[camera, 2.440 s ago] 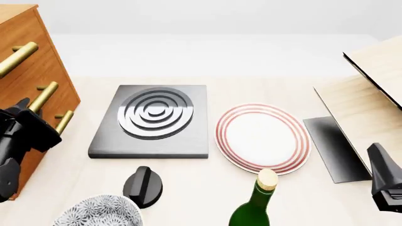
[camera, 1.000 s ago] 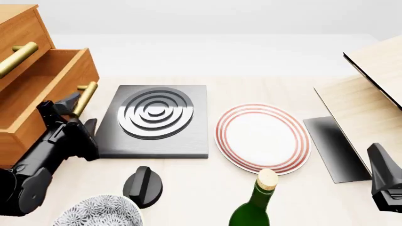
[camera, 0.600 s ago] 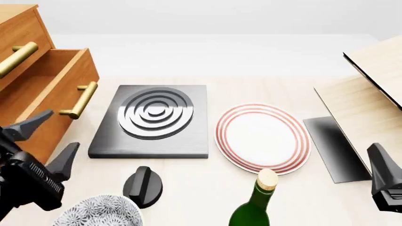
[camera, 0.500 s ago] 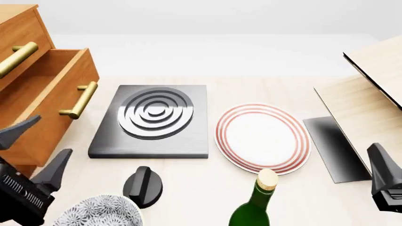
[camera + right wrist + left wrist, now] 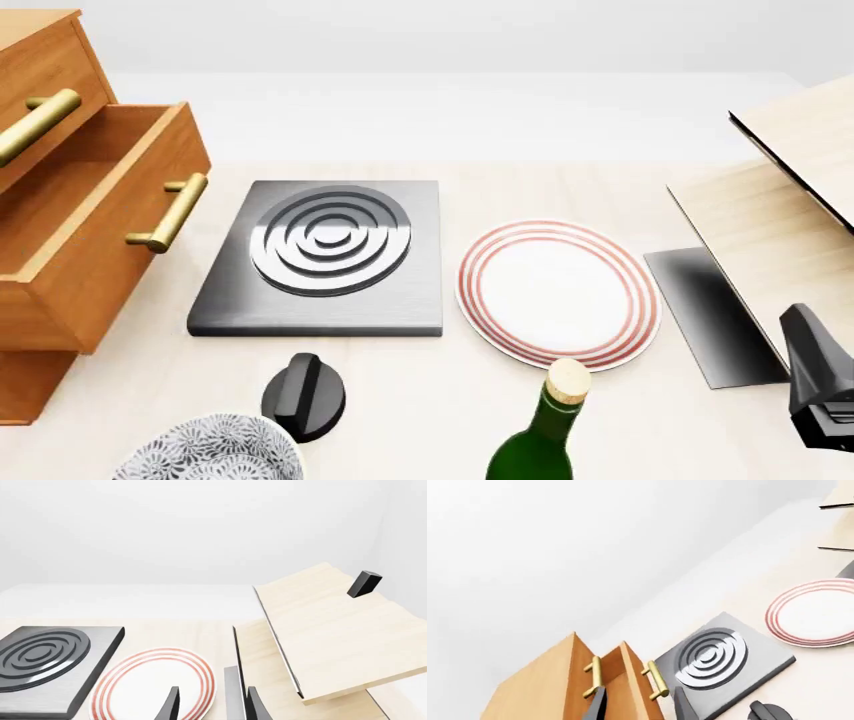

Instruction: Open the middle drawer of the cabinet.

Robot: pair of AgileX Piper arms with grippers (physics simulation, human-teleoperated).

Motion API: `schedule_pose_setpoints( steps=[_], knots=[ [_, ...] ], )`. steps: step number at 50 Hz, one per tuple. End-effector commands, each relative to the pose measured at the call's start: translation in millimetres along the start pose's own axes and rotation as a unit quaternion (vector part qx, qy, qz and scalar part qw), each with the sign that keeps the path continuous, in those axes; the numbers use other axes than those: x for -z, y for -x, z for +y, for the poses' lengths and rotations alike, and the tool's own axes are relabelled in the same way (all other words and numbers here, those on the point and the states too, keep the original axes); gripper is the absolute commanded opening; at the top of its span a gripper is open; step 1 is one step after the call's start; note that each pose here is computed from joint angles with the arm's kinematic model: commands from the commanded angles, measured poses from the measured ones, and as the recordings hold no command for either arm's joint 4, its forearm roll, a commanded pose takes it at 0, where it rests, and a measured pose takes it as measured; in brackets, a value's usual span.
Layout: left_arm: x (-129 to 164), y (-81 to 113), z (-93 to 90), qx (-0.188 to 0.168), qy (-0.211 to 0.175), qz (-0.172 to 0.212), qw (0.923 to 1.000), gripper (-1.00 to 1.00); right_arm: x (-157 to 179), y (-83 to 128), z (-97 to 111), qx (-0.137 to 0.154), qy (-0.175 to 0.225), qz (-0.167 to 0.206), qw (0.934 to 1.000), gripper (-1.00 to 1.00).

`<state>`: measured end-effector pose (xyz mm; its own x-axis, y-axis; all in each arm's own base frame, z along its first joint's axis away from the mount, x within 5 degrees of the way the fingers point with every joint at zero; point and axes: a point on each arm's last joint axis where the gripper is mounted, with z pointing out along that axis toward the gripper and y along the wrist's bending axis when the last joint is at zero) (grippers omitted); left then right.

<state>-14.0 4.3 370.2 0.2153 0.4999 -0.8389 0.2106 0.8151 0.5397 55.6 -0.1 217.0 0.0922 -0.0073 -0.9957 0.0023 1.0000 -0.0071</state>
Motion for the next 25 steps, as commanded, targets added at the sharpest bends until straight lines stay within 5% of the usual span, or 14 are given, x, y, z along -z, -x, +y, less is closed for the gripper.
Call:
schedule_pose_setpoints(
  steps=[1, 11, 20, 25],
  knots=[
    [21.9, 32.6, 18.4, 0.149, 0.023, 0.019, 0.9883, 1.00, 0.0, 0.0, 0.0, 0.000, 0.000, 0.000, 1.0000, 1.00],
    [-7.8, 54.7, 34.4, 0.260, 0.023, 0.025, 0.9651, 1.00, 0.0, 0.0, 0.0, 0.000, 0.000, 0.000, 1.0000, 1.00],
    [-28.7, 62.5, 40.8, 0.306, 0.021, 0.029, 0.9514, 1.00, 0.0, 0.0, 0.0, 0.000, 0.000, 0.000, 1.0000, 1.00],
    [-43.5, 59.1, 39.3, 0.349, 0.013, 0.045, 0.9359, 1.00, 0.0, 0.0, 0.0, 0.000, 0.000, 0.000, 1.0000, 1.00]
  ],
)
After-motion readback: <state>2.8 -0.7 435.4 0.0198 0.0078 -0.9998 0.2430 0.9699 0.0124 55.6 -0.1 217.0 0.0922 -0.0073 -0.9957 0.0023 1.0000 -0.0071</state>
